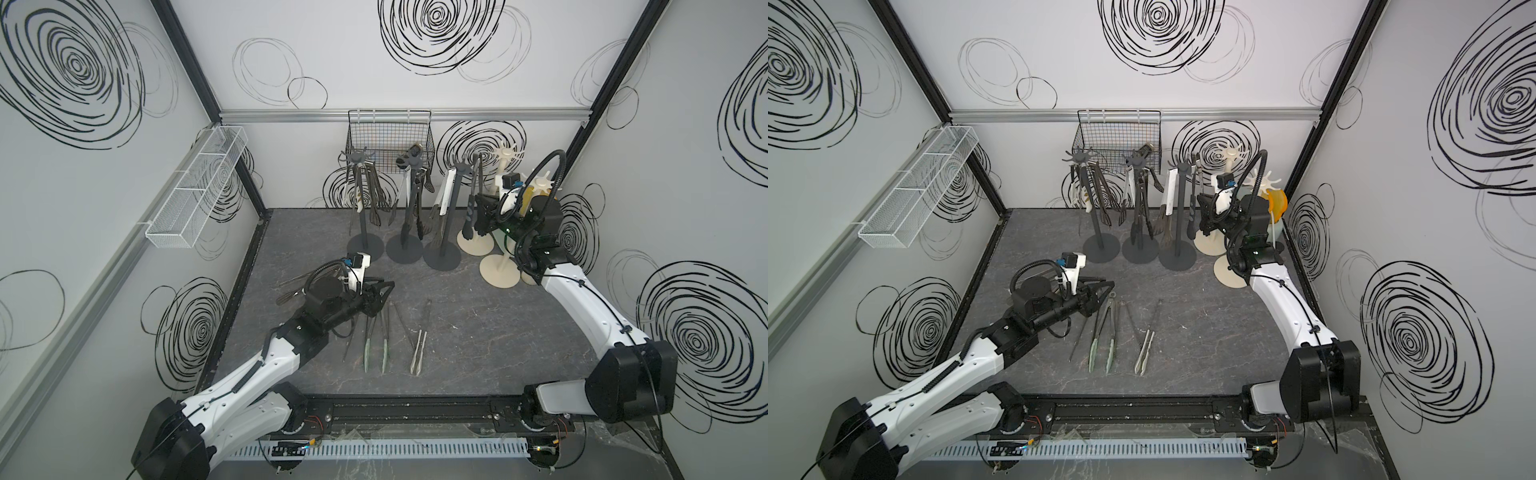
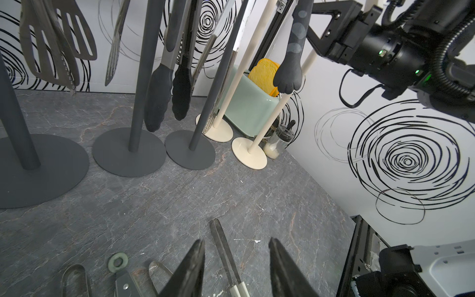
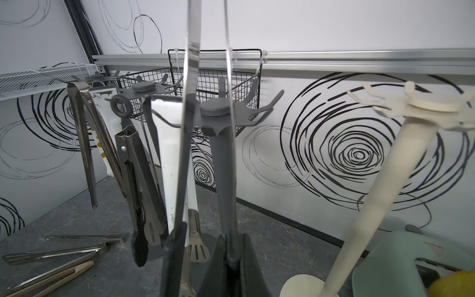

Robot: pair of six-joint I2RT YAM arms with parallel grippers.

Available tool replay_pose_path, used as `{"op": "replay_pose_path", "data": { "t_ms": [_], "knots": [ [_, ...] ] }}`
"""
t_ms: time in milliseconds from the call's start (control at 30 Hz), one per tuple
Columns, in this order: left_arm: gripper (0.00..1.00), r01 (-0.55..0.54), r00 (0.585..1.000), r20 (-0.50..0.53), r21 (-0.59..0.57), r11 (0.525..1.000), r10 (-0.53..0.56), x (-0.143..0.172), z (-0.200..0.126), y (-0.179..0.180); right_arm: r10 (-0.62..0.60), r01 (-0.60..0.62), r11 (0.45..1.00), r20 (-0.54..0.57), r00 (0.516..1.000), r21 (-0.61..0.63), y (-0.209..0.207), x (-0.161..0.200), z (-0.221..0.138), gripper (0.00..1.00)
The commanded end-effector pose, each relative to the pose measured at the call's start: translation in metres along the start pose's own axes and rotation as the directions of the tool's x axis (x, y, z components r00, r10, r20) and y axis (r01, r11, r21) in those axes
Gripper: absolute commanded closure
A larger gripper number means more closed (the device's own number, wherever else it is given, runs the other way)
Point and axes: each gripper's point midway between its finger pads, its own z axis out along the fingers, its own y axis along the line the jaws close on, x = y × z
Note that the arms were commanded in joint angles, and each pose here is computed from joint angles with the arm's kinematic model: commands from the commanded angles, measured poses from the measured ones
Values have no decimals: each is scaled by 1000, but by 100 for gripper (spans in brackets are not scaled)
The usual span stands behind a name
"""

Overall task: Hang food tongs on kitchen utensil racks
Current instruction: Hang the food tongs on the rack.

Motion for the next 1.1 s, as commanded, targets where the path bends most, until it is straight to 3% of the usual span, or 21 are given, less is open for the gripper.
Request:
{"op": "replay_pose_path", "data": {
  "t_ms": [0,1067],
  "knots": [
    [55,-13,999,45,28,1000,12,-11,1,-6,-34,35,999,63,997,-24,3,-23,3,100],
    [55,-13,999,33,38,999,12,-5,6,-7,41,-43,998,-66,997,-35,6,64,10,100]
  ]
}}
